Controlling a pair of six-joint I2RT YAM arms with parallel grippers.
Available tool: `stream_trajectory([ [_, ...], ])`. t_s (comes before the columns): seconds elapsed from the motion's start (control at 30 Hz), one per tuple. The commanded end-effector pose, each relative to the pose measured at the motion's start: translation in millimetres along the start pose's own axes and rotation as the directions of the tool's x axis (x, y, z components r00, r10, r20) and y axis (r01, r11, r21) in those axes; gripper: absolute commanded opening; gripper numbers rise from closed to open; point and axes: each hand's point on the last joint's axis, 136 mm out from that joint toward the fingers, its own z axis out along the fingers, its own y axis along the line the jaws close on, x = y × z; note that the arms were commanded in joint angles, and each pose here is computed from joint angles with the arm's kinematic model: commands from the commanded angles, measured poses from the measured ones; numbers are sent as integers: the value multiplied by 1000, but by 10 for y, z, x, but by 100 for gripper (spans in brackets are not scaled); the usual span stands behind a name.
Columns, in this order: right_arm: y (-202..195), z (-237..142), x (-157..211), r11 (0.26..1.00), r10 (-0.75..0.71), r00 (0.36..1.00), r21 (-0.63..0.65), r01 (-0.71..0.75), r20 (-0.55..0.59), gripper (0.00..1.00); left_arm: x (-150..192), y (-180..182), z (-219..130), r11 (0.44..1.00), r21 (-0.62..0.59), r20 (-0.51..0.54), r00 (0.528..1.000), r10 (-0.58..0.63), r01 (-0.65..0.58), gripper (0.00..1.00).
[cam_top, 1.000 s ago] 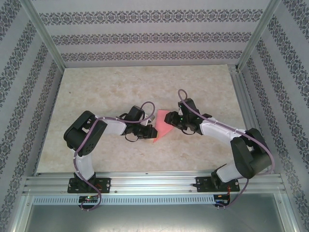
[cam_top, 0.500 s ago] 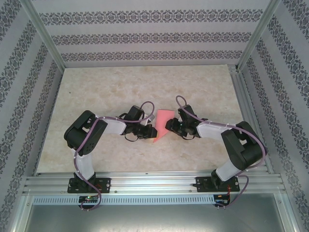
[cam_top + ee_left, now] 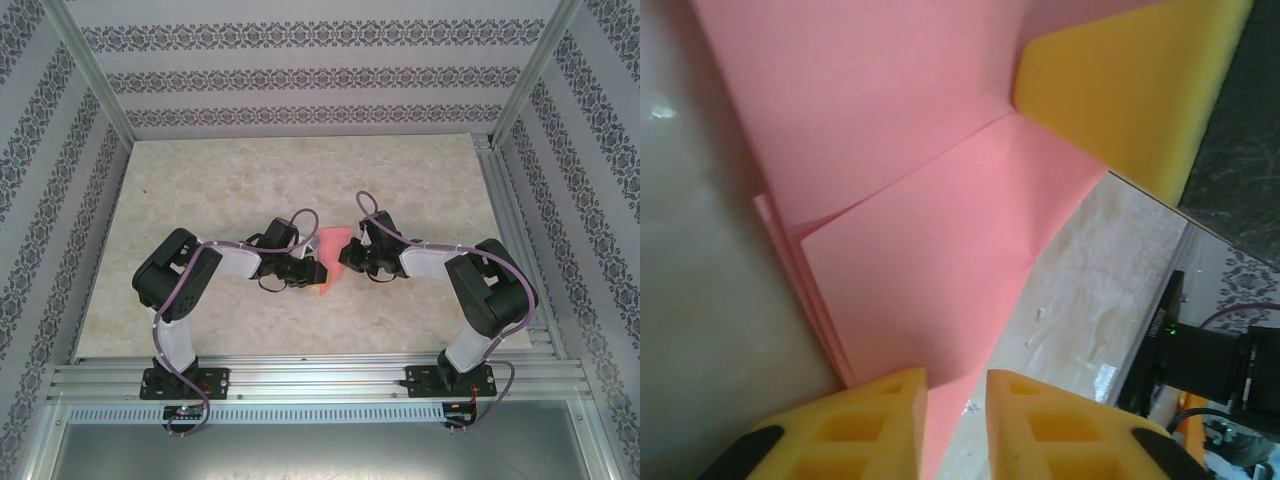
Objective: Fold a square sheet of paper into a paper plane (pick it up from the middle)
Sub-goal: Fold the wing for the fifth time at the center of the table.
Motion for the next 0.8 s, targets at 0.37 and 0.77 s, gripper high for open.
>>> stream_trajectory([
  [0.37,170,93,35,968,-252,952,-26,251,-174,4,-884,-259,-674,998,57,282,958,-51,37,36],
  [0.77,196,141,-14,961,-274,943,-20,275,-189,4,-1039,-109,-448,994,70,230,969,-94,80,34],
])
